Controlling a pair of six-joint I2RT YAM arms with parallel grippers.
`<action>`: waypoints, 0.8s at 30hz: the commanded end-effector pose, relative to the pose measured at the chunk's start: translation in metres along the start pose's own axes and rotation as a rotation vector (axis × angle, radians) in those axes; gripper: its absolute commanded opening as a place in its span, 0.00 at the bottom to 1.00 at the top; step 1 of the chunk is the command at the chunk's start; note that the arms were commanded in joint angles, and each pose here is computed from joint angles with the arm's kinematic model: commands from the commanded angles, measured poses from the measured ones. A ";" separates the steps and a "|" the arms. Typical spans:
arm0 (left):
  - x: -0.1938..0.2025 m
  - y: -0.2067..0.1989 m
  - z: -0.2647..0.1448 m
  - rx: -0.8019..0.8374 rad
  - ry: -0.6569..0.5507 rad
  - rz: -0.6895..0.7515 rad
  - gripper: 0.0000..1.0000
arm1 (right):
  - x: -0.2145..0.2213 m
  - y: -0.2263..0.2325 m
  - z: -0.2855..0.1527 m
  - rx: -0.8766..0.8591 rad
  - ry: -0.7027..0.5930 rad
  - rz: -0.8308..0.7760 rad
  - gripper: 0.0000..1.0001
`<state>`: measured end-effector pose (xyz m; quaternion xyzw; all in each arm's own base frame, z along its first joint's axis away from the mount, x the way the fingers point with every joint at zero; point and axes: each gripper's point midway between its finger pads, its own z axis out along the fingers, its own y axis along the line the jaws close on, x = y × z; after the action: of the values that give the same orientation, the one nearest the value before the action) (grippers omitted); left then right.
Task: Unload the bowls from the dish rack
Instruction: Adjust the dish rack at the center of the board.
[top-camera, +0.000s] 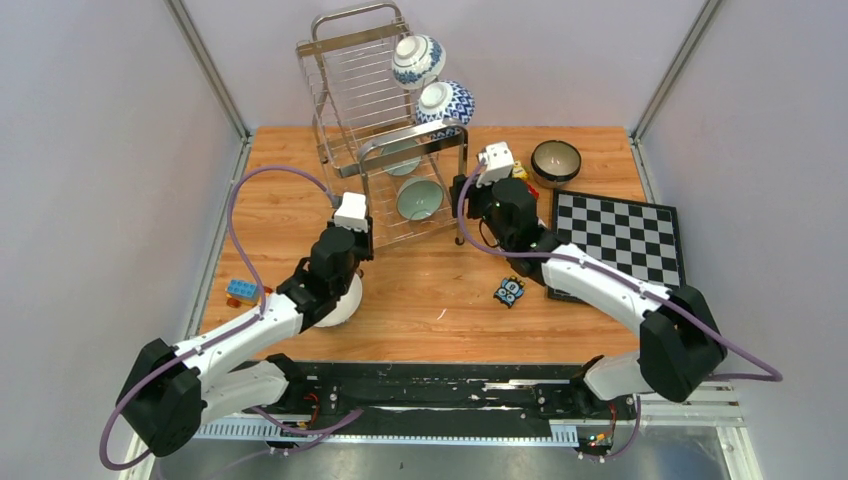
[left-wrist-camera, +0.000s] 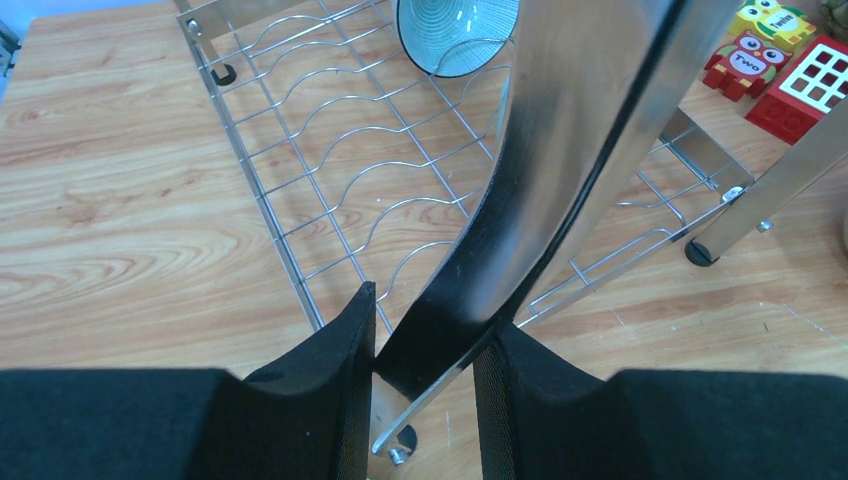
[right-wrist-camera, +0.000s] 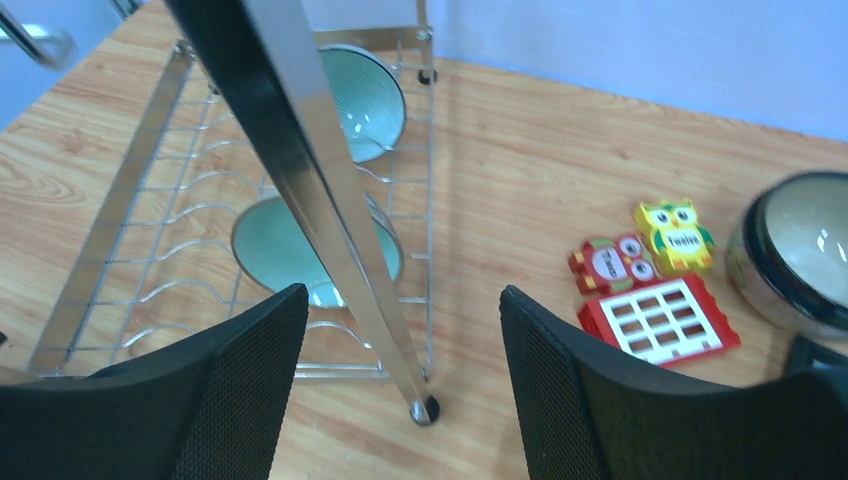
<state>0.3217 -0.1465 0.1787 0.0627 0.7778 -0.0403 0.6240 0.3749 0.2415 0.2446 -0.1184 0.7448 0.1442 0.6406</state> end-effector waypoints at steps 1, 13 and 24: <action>0.031 0.010 -0.007 -0.068 0.088 -0.201 0.00 | -0.031 0.018 0.022 -0.078 -0.076 -0.027 0.73; 0.029 0.012 -0.008 -0.064 0.098 -0.157 0.00 | -0.007 0.017 0.035 -0.061 -0.009 -0.033 0.07; 0.036 0.012 -0.015 -0.063 0.121 -0.192 0.00 | 0.001 0.004 -0.010 -0.052 -0.002 -0.005 0.03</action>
<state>0.3091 -0.1492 0.1777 0.0882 0.7855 -0.0554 0.6101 0.3861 0.2621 0.2487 -0.1719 0.7240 0.1503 0.6510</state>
